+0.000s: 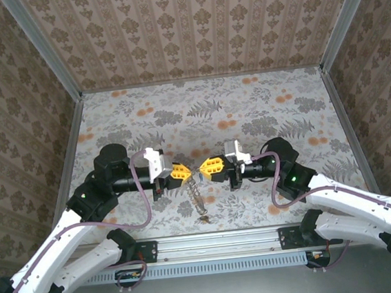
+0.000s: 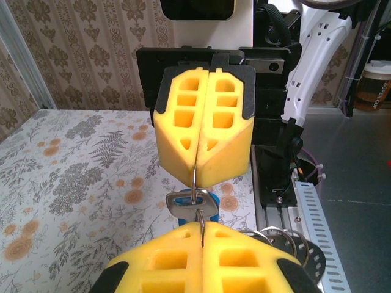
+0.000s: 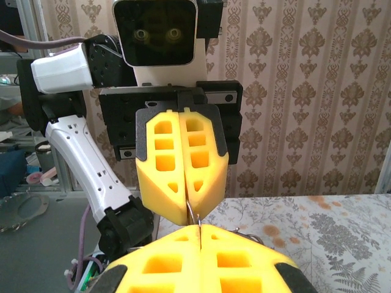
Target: Put the keys on the keyring
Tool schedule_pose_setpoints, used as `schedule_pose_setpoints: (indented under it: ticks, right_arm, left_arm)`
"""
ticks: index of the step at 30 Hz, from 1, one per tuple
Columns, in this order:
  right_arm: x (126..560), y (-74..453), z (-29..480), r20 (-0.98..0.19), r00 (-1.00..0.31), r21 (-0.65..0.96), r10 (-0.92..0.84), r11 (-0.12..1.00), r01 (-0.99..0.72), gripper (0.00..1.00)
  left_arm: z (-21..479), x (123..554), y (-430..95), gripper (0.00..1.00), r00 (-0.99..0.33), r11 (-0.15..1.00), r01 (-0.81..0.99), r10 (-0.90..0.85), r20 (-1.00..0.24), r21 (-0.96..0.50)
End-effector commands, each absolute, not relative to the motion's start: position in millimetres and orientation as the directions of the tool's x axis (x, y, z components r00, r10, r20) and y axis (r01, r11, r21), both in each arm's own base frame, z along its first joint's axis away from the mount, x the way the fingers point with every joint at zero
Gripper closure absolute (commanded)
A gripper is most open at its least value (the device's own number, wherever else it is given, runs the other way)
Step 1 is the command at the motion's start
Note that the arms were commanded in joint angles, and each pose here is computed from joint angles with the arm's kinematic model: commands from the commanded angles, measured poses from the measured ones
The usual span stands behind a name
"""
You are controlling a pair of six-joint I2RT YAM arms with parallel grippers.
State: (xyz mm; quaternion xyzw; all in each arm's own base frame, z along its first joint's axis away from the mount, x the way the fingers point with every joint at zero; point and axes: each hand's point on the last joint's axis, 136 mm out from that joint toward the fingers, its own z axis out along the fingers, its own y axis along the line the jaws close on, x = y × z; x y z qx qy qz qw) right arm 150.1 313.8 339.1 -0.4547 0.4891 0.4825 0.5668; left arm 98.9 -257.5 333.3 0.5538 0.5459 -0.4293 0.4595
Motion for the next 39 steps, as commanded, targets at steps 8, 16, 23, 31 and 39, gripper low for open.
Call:
schedule_pose_setpoints:
  ticks: [8,16,23,31,39]
  right_arm:
    - [137.3,319.9,342.1,-0.991,0.079,-0.074,0.109,0.048,-0.996,1.0]
    - [138.0,314.7,344.8,-0.989,0.094,-0.086,0.113,0.08,-0.993,1.0]
    - [134.2,313.1,346.7,-0.989,0.093,-0.085,0.118,0.069,-0.994,1.0]
    - [134.0,316.9,346.8,-0.988,0.093,-0.086,0.121,0.058,-0.995,1.0]
    - [137.3,317.3,346.9,-0.987,0.1,-0.09,0.126,0.08,-0.993,1.0]
  left_arm:
    - [349.4,91.2,-255.4,1.0,0.076,-0.011,0.997,0.154,-0.985,0.075]
    - [350.0,90.3,-254.9,1.0,0.078,-0.015,0.997,0.151,-0.985,0.076]
    - [350.1,90.0,-254.7,1.0,0.078,-0.016,0.997,0.151,-0.985,0.076]
    - [349.7,89.5,-255.2,1.0,0.074,-0.022,0.997,0.15,-0.986,0.071]
    - [350.1,88.6,-254.8,1.0,0.075,-0.026,0.997,0.149,-0.986,0.072]
